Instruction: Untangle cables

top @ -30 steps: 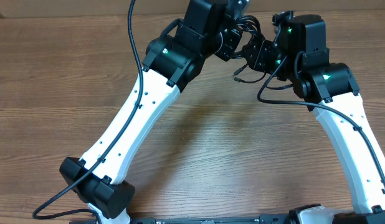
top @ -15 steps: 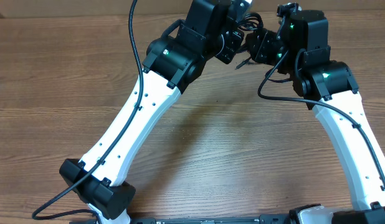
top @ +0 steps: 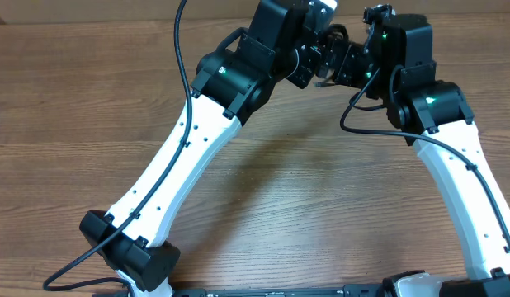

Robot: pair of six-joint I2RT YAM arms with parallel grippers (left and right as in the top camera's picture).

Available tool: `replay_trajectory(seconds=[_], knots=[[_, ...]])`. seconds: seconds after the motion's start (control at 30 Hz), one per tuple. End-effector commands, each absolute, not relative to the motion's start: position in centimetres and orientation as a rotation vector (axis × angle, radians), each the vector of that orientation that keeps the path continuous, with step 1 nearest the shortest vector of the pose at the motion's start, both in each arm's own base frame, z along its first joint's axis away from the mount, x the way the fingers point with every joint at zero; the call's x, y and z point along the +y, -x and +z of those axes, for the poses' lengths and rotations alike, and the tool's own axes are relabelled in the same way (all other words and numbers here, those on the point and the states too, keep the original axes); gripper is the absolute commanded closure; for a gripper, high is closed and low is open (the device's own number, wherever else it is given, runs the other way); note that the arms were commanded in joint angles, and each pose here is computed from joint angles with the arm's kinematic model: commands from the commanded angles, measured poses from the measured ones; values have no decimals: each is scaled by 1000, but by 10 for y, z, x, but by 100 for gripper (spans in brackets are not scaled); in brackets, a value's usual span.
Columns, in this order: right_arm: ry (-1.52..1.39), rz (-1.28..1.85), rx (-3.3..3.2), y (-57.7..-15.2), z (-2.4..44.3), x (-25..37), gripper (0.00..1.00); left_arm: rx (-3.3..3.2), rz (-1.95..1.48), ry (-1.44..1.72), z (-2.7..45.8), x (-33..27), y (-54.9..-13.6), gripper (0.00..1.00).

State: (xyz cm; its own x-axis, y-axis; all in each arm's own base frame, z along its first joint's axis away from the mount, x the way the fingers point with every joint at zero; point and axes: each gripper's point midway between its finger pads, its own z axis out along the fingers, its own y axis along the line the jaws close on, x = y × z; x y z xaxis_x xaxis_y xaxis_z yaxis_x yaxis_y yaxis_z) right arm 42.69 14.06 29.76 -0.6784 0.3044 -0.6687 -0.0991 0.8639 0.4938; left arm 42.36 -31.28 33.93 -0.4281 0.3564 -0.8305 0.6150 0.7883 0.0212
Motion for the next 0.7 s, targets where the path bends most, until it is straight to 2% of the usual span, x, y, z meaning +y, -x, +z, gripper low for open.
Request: replay_trajectory(seconds=[0.0,0.37,0.67], knots=[[-109,698,2182,-423,320,149,0,2060,-357,-782,333,-325,-414,96],[-108,628,2199,-419,317,140,0,2067,-120,-697,333,-295,-432,96],[-206,448,2250,-418,300,114,0,2061,-106,-672,335,-287,-439,96]])
